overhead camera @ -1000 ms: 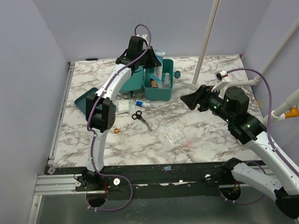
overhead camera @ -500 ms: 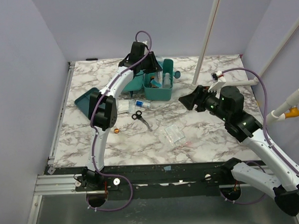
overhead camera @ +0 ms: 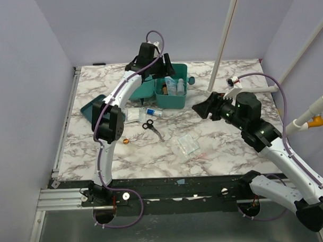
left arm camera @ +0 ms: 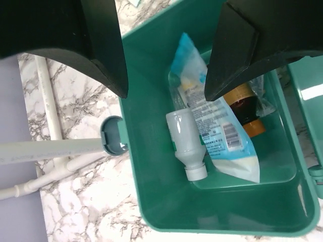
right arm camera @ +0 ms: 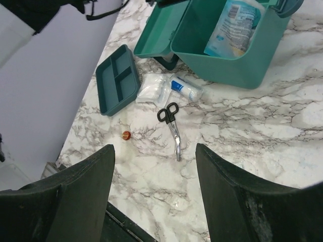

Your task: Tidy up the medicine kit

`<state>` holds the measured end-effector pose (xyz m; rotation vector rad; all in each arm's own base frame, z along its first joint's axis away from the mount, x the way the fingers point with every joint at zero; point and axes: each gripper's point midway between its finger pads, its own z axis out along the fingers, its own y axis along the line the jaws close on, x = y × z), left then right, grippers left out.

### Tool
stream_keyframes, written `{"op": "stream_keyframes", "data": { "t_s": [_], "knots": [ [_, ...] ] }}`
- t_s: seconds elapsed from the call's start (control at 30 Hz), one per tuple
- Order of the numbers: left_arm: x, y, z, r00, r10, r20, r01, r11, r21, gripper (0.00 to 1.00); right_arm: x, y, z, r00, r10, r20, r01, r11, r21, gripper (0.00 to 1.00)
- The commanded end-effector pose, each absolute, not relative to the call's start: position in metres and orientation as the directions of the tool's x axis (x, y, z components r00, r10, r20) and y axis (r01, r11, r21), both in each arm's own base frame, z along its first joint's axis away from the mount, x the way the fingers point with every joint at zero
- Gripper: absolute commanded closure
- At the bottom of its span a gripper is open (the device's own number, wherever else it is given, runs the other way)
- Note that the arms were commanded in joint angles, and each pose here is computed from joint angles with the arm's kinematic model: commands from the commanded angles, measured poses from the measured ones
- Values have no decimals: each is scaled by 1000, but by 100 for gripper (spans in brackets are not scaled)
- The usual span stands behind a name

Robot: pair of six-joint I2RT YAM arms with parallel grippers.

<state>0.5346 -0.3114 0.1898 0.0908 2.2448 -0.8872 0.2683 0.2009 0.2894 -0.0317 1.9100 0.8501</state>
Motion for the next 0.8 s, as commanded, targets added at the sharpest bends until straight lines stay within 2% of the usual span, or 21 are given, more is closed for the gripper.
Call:
{"op": "stream_keyframes", "data": {
  "t_s": [0.0,0.43,0.77],
  "knots": [
    [518,-293,254,-648,-160,-745,375,784,-495,36,267,208,290,-522,306,-796,-395,740,544,32],
    [451,-237,316,-520,-78,-851,405,854,-326,32,282,234,256,-587,115,-802,-491,737,464,31],
    [384,-201,295,-552,-60,-832,364,880,-305,32,335,246,256,-562,112,-820,-433,805,406,30]
  ]
}}
